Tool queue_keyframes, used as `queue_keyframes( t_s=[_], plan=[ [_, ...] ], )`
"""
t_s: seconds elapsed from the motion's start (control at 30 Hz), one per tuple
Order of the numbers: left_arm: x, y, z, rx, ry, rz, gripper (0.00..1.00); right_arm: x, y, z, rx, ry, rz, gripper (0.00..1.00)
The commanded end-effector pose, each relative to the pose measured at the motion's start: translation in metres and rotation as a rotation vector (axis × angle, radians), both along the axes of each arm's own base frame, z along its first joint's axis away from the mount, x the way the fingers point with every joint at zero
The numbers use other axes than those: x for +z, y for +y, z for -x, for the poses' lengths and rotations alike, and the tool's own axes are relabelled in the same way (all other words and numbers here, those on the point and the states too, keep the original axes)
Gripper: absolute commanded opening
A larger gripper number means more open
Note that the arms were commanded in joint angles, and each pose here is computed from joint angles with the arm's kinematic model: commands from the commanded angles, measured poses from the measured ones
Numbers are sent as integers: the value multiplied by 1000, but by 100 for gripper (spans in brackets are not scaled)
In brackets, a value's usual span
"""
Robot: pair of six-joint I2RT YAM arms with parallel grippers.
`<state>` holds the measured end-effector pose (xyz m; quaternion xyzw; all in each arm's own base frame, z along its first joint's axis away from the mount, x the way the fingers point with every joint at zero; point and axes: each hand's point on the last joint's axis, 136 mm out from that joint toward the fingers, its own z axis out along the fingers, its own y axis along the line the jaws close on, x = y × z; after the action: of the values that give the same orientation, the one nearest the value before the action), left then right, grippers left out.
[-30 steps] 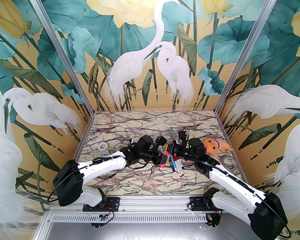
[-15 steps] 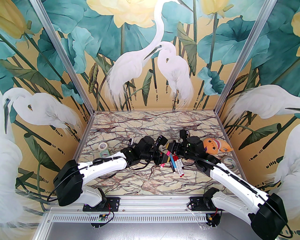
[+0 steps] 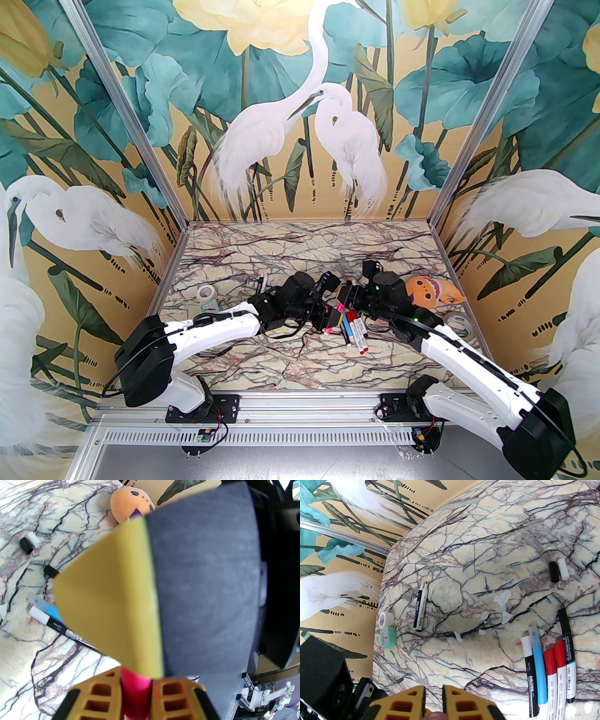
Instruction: Open the pen caps
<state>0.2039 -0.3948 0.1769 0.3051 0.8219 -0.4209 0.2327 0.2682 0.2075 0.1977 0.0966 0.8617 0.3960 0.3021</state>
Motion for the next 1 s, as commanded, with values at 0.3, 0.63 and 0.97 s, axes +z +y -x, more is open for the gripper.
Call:
queue_keyframes(
  t_s=[0.3, 0.63, 0.97],
  plan=[
    [-28, 10, 54, -172, 191, -66, 2, 33, -19, -36, -119, -227, 10, 11],
    [-39, 22, 37, -85, 128, -149, 0, 23, -30, -41, -202, -166, 2, 11],
    [-53, 27, 43, -104, 107, -223, 0, 16, -38, -47, -236, -112, 65, 10]
  ],
)
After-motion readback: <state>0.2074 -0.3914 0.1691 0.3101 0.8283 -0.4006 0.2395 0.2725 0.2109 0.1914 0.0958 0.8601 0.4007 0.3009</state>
